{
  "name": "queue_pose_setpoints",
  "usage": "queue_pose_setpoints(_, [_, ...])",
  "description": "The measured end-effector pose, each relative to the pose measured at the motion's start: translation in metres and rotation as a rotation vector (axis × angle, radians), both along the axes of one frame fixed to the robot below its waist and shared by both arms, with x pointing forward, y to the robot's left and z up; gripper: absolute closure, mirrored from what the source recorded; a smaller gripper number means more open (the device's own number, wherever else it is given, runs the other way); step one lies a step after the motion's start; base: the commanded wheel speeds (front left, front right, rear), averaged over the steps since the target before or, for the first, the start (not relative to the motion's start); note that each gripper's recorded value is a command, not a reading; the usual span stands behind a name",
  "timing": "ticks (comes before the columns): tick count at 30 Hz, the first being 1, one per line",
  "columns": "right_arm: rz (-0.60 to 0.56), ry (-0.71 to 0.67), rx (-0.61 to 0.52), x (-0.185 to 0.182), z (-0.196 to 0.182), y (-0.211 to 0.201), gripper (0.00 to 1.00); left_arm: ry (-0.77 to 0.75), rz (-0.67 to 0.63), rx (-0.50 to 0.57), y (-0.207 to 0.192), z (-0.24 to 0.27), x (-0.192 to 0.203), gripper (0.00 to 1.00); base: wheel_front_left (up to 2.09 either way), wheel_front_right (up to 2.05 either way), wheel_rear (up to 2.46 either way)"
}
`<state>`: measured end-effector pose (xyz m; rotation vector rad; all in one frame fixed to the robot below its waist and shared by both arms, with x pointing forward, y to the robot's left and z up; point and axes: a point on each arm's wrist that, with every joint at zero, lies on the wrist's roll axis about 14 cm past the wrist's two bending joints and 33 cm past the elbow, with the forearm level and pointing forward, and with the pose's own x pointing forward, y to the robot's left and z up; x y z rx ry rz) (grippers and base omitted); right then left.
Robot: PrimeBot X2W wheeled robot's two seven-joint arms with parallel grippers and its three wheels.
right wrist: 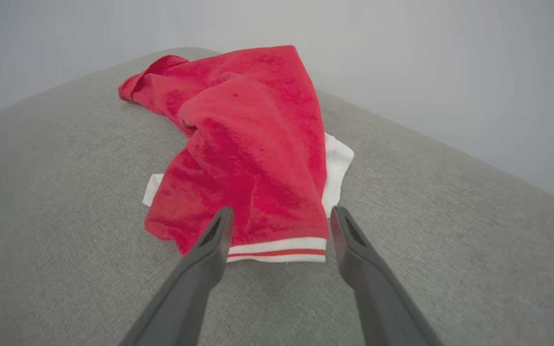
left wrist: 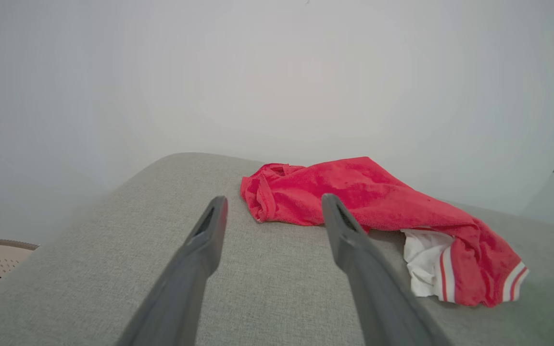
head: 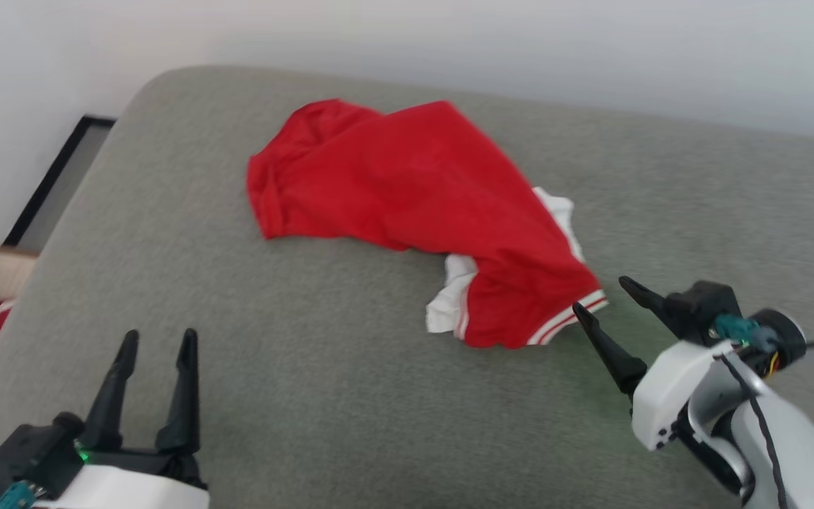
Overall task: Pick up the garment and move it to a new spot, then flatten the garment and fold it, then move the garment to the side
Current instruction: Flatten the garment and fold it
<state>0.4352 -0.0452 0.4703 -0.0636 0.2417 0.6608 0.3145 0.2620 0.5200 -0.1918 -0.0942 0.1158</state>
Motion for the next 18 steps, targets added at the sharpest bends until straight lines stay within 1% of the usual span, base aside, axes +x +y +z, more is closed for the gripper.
queue_pose_setpoints(2, [0.036, 0.025, -0.032, 0.006, -0.007, 0.008, 0.0, 0.009, 0.012, -0.007, 0.002, -0.003, -0.001, 0.0, 0.0, 0.0, 0.0])
queue_pose_setpoints(5, [0.059, 0.03, -0.032, 0.023, -0.006, 0.018, 0.0, 0.022, 0.031, -0.011, 0.005, -0.007, -0.002, 0.0, 0.0, 0.0, 0.0])
queue_pose_setpoints(9, [0.1, 0.107, -0.077, 0.032, -0.024, 0.029, 0.0, 0.047, 0.054, -0.018, 0.009, -0.015, -0.004, 0.0, 0.0, 0.0, 0.0])
queue_pose_setpoints(14, [0.168, 0.235, -0.187, 0.033, -0.057, 0.038, 0.0, 0.067, 0.076, -0.024, 0.013, -0.021, -0.003, 0.0, 0.0, 0.0, 0.0])
queue_pose_setpoints(17, [0.207, 0.244, -0.247, 0.038, -0.067, 0.045, 0.0, 0.079, 0.084, -0.029, 0.014, -0.026, -0.001, 0.0, 0.0, 0.0, 0.0])
queue_pose_setpoints(18, [0.218, 0.243, -0.26, 0.039, -0.07, 0.048, 0.71, 0.084, 0.088, -0.029, 0.015, -0.027, -0.001, 0.0, 0.0, 0.0, 0.0])
